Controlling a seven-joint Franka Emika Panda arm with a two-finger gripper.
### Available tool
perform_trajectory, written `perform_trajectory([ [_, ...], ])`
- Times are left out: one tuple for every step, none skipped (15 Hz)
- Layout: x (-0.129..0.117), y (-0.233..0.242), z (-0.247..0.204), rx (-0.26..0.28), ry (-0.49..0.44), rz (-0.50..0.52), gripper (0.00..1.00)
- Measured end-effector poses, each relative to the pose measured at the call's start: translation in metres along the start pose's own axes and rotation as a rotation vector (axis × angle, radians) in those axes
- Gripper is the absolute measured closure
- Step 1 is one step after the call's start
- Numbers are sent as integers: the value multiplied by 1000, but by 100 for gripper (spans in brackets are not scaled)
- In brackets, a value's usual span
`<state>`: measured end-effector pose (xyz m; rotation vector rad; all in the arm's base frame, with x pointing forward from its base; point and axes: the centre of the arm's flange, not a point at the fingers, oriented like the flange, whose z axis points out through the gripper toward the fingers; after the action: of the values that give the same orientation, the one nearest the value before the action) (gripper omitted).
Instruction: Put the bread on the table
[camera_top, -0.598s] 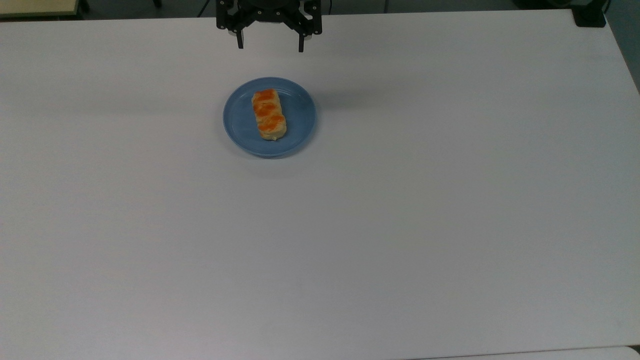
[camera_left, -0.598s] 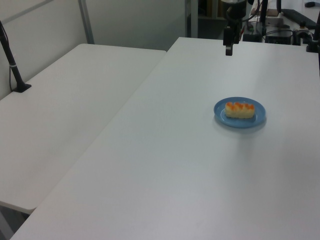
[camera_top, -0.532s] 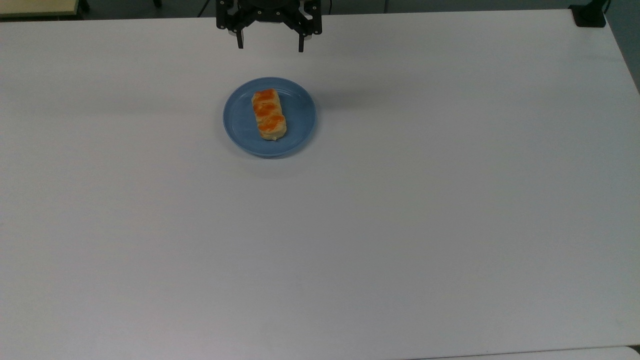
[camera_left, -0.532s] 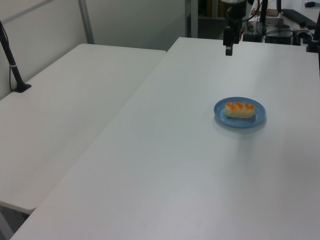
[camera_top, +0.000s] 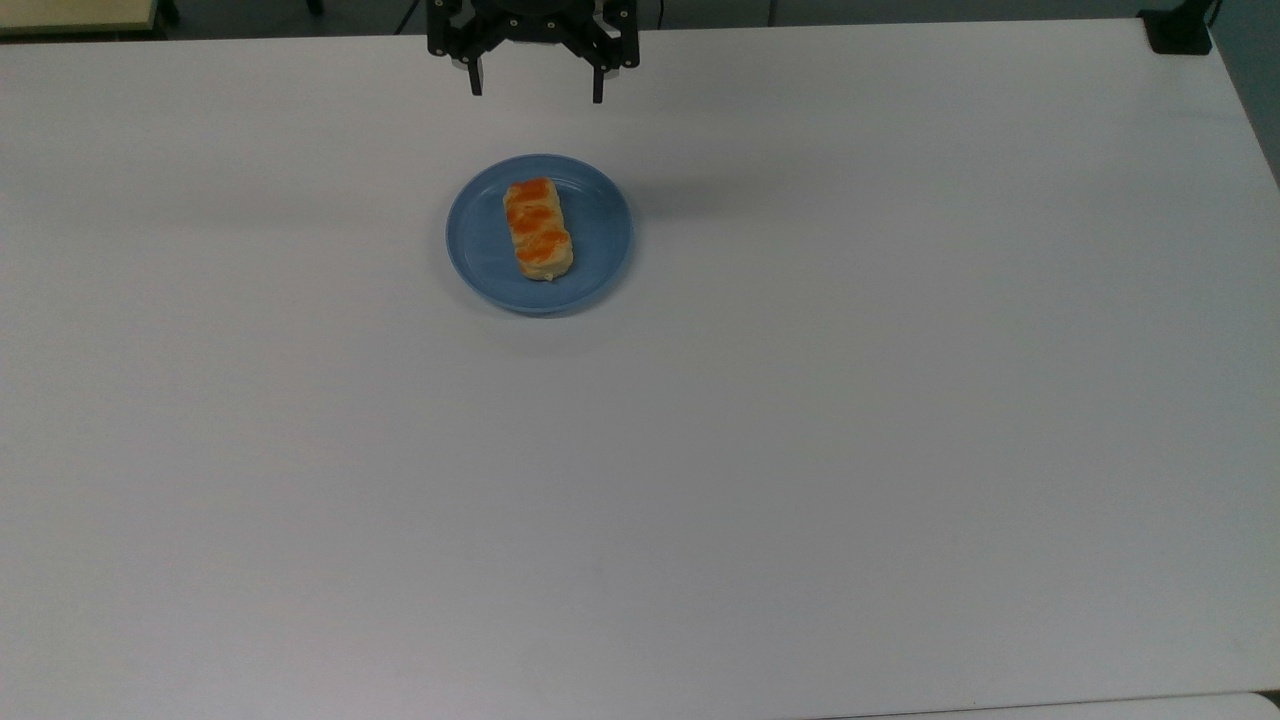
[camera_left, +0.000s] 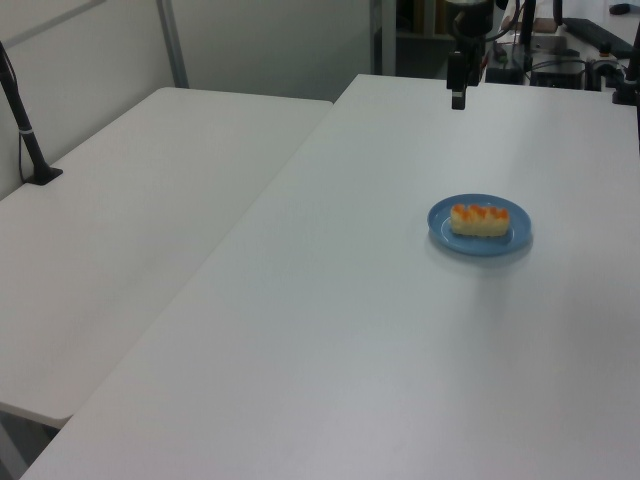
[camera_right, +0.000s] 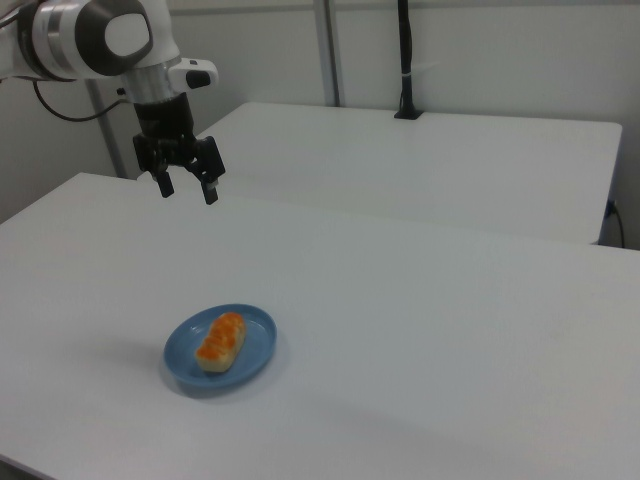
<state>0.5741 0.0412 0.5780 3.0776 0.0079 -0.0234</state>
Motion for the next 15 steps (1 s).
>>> perform_trajectory([
  [0, 0, 1, 0, -1, 0, 0],
  [-1, 0, 3, -1, -9, -8, 0],
  [-2, 0, 10, -2, -27, -27, 0],
  [-5, 0, 20, -3, -54, -51, 0],
  [-7, 1, 34, -3, -84, -69, 0],
  [-11, 3, 51, -4, -120, -80, 0],
  [-14, 4, 70, -4, -154, -88, 0],
  [-17, 6, 90, -3, -170, -90, 0],
  [-18, 8, 112, -1, -171, -89, 0],
  [-22, 11, 147, 0, -169, -89, 0],
  [-25, 12, 168, -9, -169, -95, 0],
  [-29, 12, 188, -19, -169, -102, 0],
  [-32, 12, 203, -25, -175, -108, 0],
  [-34, 13, 214, -27, -184, -109, 0],
  [-33, 14, 222, -27, -181, -108, 0],
])
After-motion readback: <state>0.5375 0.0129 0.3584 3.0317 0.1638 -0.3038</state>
